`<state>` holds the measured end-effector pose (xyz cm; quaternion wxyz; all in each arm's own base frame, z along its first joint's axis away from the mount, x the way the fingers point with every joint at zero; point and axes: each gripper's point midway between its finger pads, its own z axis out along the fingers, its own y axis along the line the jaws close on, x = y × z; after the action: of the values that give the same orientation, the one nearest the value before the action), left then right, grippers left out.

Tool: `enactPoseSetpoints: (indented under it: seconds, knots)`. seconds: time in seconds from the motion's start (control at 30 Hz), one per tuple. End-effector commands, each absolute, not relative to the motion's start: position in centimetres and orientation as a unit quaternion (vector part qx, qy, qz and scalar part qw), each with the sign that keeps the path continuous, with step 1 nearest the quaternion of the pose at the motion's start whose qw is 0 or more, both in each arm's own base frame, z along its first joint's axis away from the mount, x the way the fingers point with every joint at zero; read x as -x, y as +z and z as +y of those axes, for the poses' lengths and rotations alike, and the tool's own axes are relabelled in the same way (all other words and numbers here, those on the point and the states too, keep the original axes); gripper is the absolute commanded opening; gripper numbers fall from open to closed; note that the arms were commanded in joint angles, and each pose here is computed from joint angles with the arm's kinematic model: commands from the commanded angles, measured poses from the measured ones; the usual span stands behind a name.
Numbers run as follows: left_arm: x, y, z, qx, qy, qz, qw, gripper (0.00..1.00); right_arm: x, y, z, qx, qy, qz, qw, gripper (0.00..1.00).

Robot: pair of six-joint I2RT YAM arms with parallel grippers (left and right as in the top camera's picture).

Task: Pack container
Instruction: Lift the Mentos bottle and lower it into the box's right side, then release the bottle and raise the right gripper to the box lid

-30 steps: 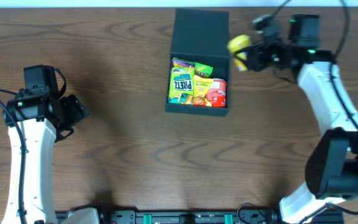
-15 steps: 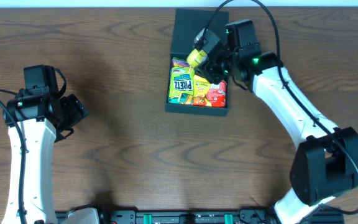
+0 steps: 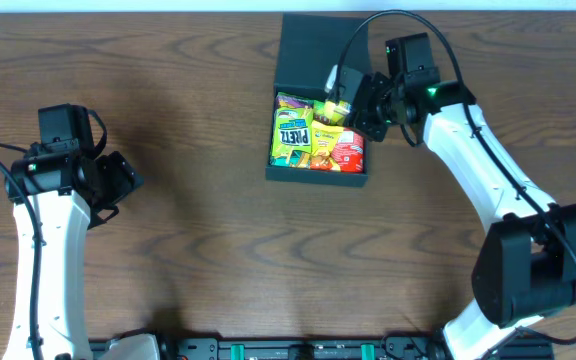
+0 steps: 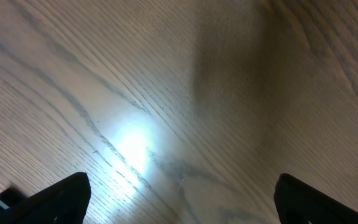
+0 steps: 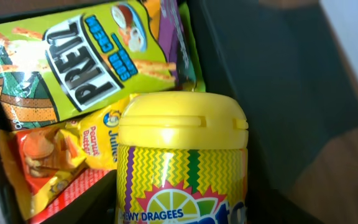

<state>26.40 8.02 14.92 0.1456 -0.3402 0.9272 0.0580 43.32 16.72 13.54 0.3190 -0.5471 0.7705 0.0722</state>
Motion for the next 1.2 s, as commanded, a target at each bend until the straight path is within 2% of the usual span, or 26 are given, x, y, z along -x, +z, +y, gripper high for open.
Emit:
enactPoseSetpoints:
  seconds: [0.0, 0.17, 0.27, 0.37, 0.4, 0.47, 0.5, 0.53, 0.7, 0.8, 0.87, 0.9, 1.03, 1.17]
  knots:
    - [-26.4, 14.7, 8.1, 0.339, 0.056, 0.929, 0.139, 0.95, -43.7, 13.5, 17.4, 0.589, 0.071, 0.733, 0.333, 0.13]
    - [-26.4, 14.7, 8.1, 0.339, 0.056, 0.929, 0.139, 0.95, -44.2, 12.7, 18.0, 0.591, 0.083, 0.727, 0.339, 0.24]
    - [-26.4, 14.7, 8.1, 0.339, 0.056, 0.929, 0.139, 0.95, -44.7, 12.0, 18.1, 0.590, 0.082, 0.727, 0.340, 0.26]
    - [-26.4, 14.7, 8.1, 0.339, 0.056, 0.929, 0.139, 0.95, -45.5, 10.9, 18.1, 0.589, 0.079, 0.728, 0.340, 0.22]
    - [-26.4, 14.7, 8.1, 0.339, 0.056, 0.929, 0.139, 0.95, -45.7, 10.6, 18.0, 0.589, 0.077, 0.728, 0.342, 0.25]
    - [-26.4, 14.7, 8.1, 0.339, 0.056, 0.929, 0.139, 0.95, -46.1, 10.0, 18.1, 0.589, 0.076, 0.728, 0.342, 0.34]
    - [-26.4, 14.7, 8.1, 0.339, 0.056, 0.929, 0.139, 0.95, -46.2, 9.7, 18.1, 0.589, 0.076, 0.728, 0.342, 0.49]
    - [-26.4, 14.7, 8.1, 0.339, 0.056, 0.929, 0.139, 0.95, -46.3, 9.3, 18.0, 0.588, 0.076, 0.730, 0.338, 0.54]
    - [-26.4, 14.7, 8.1, 0.339, 0.056, 0.929, 0.139, 0.95, -46.7, 8.8, 17.1, 0.584, 0.048, 0.741, 0.327, 0.59]
    - [-26.4, 14.7, 8.1, 0.339, 0.056, 0.929, 0.139, 0.95, -47.1, 8.6, 16.3, 0.580, 0.023, 0.749, 0.320, 0.71]
    - [-26.4, 14.7, 8.1, 0.339, 0.056, 0.929, 0.139, 0.95, -47.2, 8.4, 15.8, 0.578, 0.012, 0.754, 0.313, 0.93]
    - [-26.4, 14.7, 8.1, 0.339, 0.056, 0.929, 0.139, 0.95, -47.2, 8.4, 15.7, 0.577, 0.008, 0.755, 0.311, 0.99]
    - [-26.4, 14.7, 8.1, 0.339, 0.056, 0.929, 0.139, 0.95, -47.3, 8.5, 15.6, 0.574, 0.007, 0.757, 0.312, 0.99]
    - [-26.4, 14.7, 8.1, 0.339, 0.056, 0.929, 0.139, 0.95, -48.0, 10.5, 16.0, 0.557, 0.006, 0.761, 0.333, 0.99]
